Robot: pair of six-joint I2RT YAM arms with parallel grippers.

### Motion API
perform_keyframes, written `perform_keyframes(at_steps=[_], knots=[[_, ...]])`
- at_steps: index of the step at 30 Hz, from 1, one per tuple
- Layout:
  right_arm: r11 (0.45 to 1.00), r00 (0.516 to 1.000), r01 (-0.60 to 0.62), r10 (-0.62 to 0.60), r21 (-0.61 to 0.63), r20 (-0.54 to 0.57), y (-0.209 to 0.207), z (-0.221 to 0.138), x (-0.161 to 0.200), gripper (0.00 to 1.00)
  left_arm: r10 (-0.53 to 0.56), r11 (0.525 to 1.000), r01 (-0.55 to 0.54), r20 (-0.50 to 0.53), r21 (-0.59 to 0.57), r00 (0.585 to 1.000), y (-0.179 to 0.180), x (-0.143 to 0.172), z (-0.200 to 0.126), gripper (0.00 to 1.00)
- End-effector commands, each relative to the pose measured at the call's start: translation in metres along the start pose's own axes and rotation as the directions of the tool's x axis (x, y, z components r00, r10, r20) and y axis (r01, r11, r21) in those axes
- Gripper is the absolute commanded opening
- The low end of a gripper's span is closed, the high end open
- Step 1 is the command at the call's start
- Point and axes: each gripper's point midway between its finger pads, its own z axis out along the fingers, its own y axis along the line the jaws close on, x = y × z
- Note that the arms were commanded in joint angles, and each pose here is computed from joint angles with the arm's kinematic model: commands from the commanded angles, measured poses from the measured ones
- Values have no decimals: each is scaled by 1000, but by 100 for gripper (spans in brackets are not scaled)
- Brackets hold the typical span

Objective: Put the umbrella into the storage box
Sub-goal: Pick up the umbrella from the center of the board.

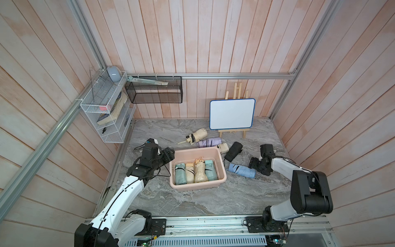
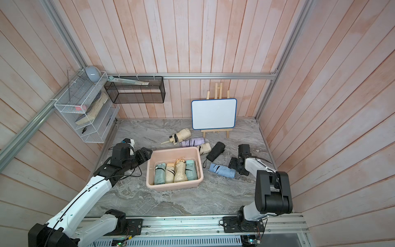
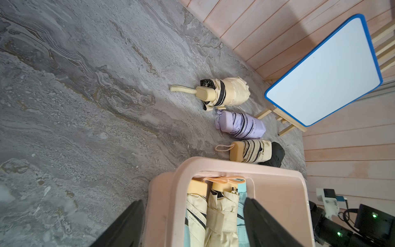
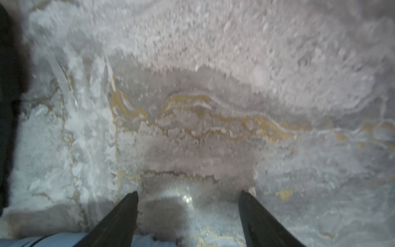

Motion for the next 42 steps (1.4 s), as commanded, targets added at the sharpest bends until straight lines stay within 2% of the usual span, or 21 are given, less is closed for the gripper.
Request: perform_keyframes(at_steps=[1, 7, 9, 15, 20, 22, 24, 27, 30, 33, 35, 42], knots=[[997, 995, -48, 43, -53, -92, 6, -2, 38, 78, -11, 999, 10, 17, 35, 1000, -3, -1, -2, 79], [994, 994, -59, 49, -96, -102, 18, -19, 64, 78, -15, 999, 14, 24, 47, 1000, -4, -1, -3, 79], [993, 996, -50, 42, -106, -79, 20, -28, 62, 79, -11, 999, 10, 23, 49, 1000, -4, 0, -3, 79], [989, 997, 23, -12, -148, 77, 36, -69, 14, 82, -2, 997, 0, 25, 74, 1000, -7, 2, -4, 79], [953, 959, 249, -217, -172, 183, 64, -96, -23, 86, -1, 996, -2, 32, 89, 999, -8, 1, -5, 79], [920, 924, 356, -320, -164, 210, 73, -102, -31, 86, 3, 995, -6, 30, 100, 1000, -10, 2, -6, 79], [860, 866, 485, -445, -160, 230, 82, -104, -32, 87, 7, 993, -10, 27, 116, 1000, -12, 4, -6, 79], [738, 729, 671, -637, -73, 250, 89, -104, -31, 88, 19, 989, -22, 26, 148, 999, -17, 6, -7, 79], [583, 585, 808, -781, -84, 220, 97, -97, -10, 89, 21, 987, -26, 32, 159, 999, -17, 6, -8, 79], [480, 494, 869, -856, -121, 152, 95, -80, 17, 90, 24, 986, -29, 36, 162, 999, -18, 6, -10, 79], [445, 462, 883, -879, -147, 119, 93, -69, 32, 90, 25, 986, -31, 39, 162, 999, -17, 6, -10, 79], [381, 403, 901, -912, -210, 76, 97, -45, 61, 90, 23, 986, -29, 43, 162, 999, -17, 5, -11, 80]])
